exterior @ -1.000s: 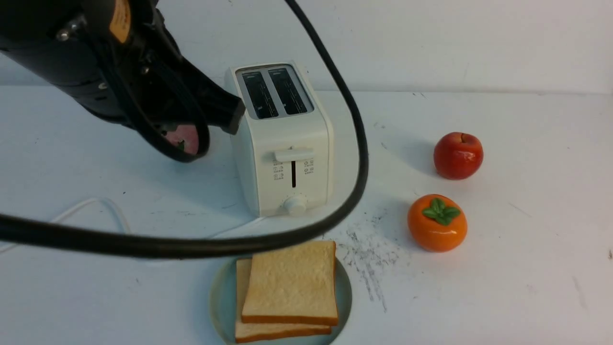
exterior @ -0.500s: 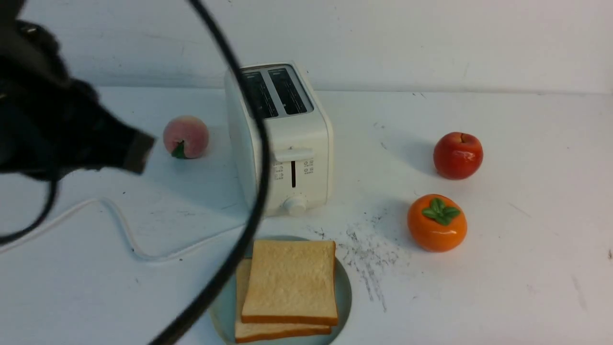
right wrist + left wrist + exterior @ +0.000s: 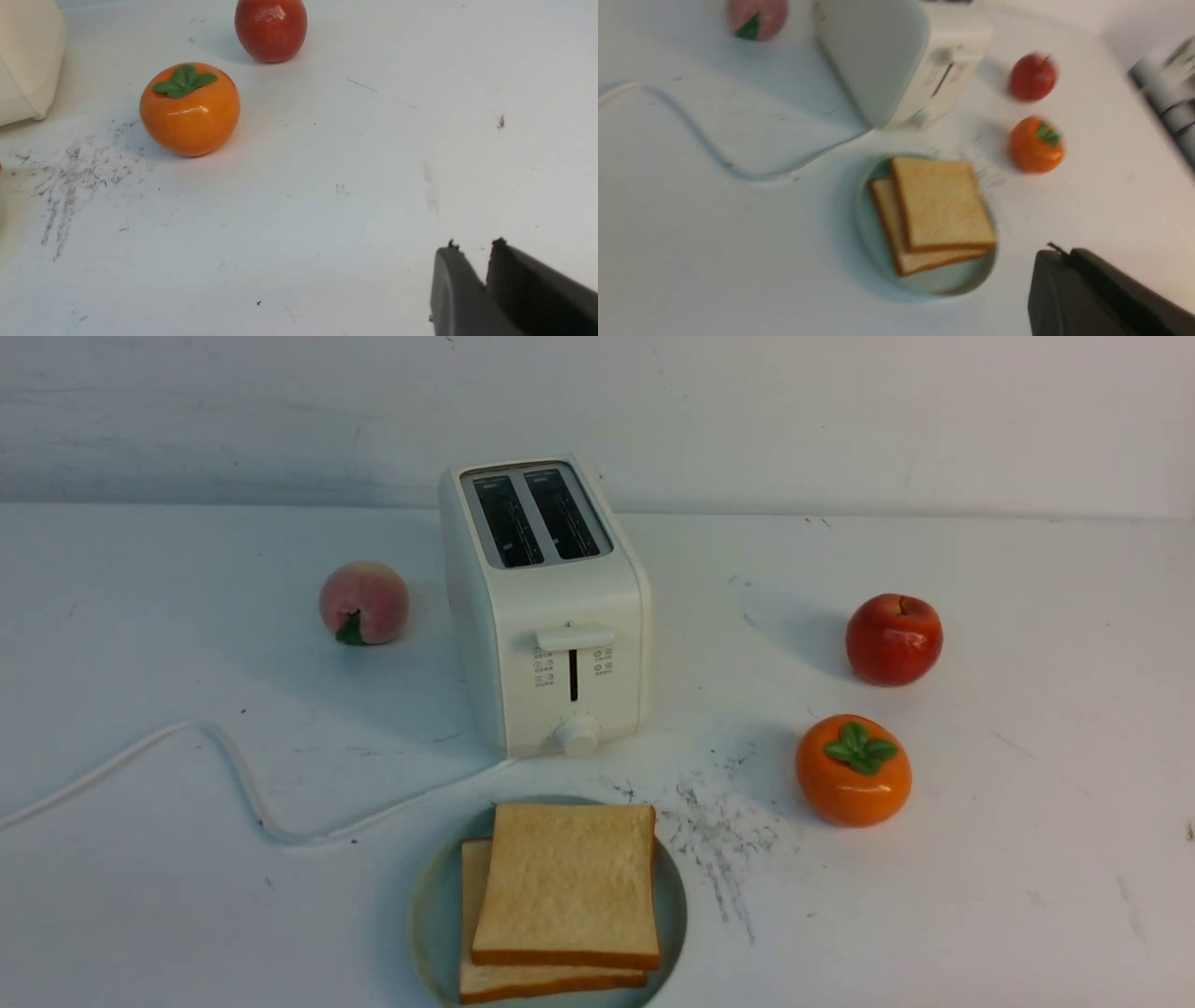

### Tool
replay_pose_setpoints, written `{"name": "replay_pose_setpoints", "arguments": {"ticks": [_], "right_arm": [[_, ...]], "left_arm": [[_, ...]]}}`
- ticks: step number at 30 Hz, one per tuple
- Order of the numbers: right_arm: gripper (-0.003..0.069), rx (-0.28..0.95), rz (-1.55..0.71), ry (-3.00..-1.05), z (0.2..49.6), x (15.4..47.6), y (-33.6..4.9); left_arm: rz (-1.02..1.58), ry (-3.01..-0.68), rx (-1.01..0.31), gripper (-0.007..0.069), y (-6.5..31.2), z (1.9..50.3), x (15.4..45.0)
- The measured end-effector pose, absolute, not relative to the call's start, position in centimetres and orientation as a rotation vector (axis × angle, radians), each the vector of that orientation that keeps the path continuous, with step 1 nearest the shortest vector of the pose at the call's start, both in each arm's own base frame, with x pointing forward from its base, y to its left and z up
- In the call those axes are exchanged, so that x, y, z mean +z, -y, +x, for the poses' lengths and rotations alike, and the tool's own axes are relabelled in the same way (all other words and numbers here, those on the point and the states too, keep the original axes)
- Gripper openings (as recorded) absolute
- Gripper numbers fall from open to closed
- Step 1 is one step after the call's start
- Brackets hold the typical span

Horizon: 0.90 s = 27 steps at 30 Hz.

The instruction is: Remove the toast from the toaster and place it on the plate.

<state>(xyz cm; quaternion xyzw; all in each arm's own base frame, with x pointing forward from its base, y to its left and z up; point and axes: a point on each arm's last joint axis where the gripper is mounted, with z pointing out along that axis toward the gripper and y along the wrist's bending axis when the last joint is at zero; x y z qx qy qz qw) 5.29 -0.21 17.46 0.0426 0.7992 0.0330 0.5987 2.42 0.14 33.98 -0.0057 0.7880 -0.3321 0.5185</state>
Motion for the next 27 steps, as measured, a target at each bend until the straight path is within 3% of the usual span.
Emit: {"name": "replay_pose_setpoints", "arguments": {"ticks": [1,5,14,21,27], "right_arm": [[0.0118,0.076,0.099,-1.854,5.3,17.5,0.2],[0.0123,0.076,0.099,-1.854,5.3,17.5,0.2],[0.0136,0.076,0.099,-1.854,5.3,17.5,0.2],[0.0146,0.076,0.099,-1.854,5.3,17.5,0.2],[0.0151,0.076,0.099,-1.854,5.3,17.5,0.2]], "left_arm": [[-0.035,-1.803,-0.900,-0.0012,0.0,2.2,33.0],[-0.034,-1.712,-0.997,-0.0006,0.4,2.2,31.0],[-0.030,-1.780,-0.976,-0.0003,1.3,2.9,28.0],[-0.048,-1.796,-1.027,0.0001,1.5,2.8,27.9],[0.100,-1.747,-0.930,0.0004,1.6,2.8,28.1]]}}
